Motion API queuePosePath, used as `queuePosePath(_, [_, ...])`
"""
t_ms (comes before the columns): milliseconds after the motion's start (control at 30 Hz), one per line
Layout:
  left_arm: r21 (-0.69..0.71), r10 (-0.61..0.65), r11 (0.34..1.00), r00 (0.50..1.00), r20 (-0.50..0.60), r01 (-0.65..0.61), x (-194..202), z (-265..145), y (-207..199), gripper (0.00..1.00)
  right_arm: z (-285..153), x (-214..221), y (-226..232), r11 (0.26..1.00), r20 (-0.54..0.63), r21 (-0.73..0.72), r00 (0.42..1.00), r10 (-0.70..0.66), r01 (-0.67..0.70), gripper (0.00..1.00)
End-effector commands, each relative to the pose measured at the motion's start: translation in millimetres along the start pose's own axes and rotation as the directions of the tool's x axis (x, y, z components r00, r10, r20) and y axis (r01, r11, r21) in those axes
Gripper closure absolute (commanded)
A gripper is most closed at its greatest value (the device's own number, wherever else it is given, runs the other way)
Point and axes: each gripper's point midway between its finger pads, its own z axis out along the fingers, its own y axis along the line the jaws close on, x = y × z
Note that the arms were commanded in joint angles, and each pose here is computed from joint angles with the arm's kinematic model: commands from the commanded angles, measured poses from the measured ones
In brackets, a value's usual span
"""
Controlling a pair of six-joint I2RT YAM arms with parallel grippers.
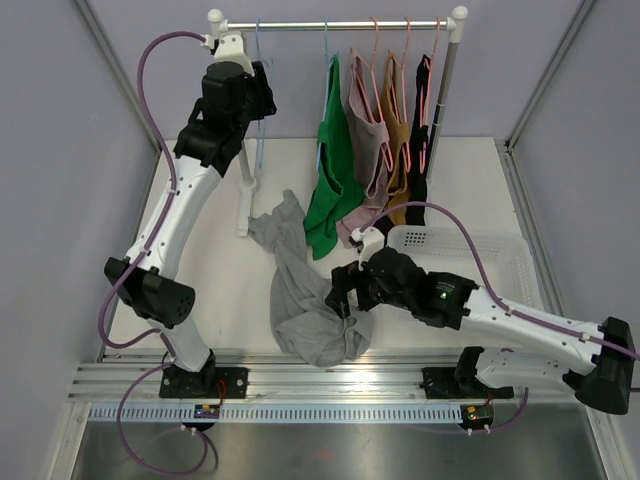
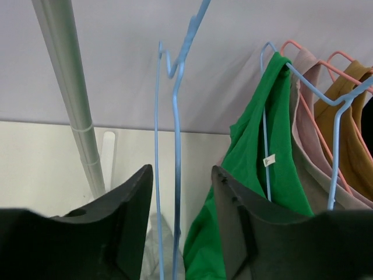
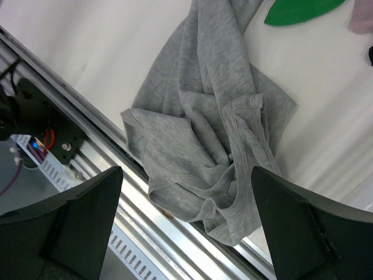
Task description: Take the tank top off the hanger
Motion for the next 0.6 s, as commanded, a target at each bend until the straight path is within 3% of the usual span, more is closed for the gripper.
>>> queuePosePath(0, [0.067, -0.039, 0.997, 0.996, 0.086, 0.033, -37, -35, -8, 0.38, 26, 6, 7, 0.996, -0.054, -0.010, 0.995, -0.084, 0.084, 0.01])
queuePosePath(67, [0.087, -0.036, 0.996, 0.995, 0.097, 0.027, -48, -56, -8, 0.28, 37, 3, 8, 0.994, -0.085, 0.006, 0.990, -0.111, 0.112, 0.00])
queuePosePath(100, [0.077, -0.020, 0.997, 0.997, 0.078, 0.014, -45, -64, -4, 0.05, 52, 13, 4, 0.992, -0.131, 0.026, 0.984, -0.121, 0.126, 0.01])
queuePosePath(133, [0.081, -0.025, 0.997, 0.995, 0.093, 0.017, -55, -81, -2, 0.01, 59, 8, 6, 0.991, -0.125, 0.033, 0.985, -0.123, 0.128, 0.00])
queuePosePath(367, [0.052, -0.048, 0.998, 0.996, 0.071, 0.044, -40, -141, 22, 0.01, 127, 13, 1, 0.977, -0.186, 0.121, 0.971, -0.150, 0.174, 0.00])
queuePosePath(567, [0.000, -0.139, 0.990, 0.990, 0.014, 0.139, 3, -219, 58, 0.01, 177, 28, -11, 0.956, -0.252, 0.218, 0.958, -0.137, 0.194, 0.01])
